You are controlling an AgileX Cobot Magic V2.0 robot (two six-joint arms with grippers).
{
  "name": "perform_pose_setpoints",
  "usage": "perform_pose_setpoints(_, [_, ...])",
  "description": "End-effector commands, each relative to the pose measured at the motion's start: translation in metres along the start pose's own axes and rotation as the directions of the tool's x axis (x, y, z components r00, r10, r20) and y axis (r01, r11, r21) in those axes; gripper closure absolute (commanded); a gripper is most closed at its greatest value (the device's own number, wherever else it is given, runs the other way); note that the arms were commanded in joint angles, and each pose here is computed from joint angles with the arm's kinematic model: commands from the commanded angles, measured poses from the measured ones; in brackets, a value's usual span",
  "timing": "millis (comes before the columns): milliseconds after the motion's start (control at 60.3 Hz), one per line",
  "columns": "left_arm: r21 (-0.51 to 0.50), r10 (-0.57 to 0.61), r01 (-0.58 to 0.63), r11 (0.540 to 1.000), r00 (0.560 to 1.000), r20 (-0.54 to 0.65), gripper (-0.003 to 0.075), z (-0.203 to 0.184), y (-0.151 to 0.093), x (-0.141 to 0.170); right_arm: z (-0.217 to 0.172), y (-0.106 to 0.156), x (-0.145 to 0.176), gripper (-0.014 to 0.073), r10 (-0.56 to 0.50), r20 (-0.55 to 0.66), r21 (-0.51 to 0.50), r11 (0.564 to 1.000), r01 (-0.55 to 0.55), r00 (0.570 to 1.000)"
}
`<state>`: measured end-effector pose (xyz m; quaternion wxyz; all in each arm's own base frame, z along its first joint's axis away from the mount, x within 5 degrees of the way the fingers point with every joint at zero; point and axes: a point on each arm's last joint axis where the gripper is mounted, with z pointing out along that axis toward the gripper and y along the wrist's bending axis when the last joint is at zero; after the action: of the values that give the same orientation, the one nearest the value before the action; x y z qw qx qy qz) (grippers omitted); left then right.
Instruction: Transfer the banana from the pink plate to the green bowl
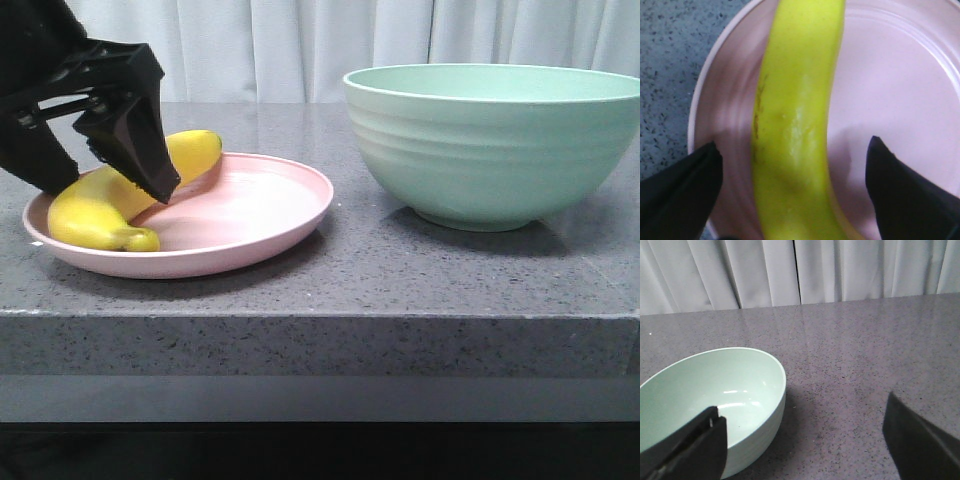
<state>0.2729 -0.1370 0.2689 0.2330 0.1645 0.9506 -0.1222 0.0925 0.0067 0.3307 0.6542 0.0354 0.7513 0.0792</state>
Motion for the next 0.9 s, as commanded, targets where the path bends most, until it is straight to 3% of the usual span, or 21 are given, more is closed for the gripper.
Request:
perform_pose_setpoints(0, [0.031,-0.017,0.014,0.999,0.995,0.101,0.0155,-0.017,-0.007,-0.012,-0.001,0.002,-0.018,-0.0047,-0.002,0.102,-0.006,1.0,0.002,0.995])
perform_pose_setpoints(498, [0.04,0.002,-0.007,0.999,0.991,0.133,0.0155,-0.017,-0.013,-0.014,-0.001,0.002,-0.018,-0.0047,-0.002,0.102,-0.006,1.0,0.002,0.995])
perform_pose_setpoints(879, [0.032,-0.005,0.003,0.999,0.998,0.057,0.0155,0.007,-0.011,-0.012,-0.001,0.002,-0.018,-0.0047,-0.002,0.102,-0.006,1.0,0.002,0.995])
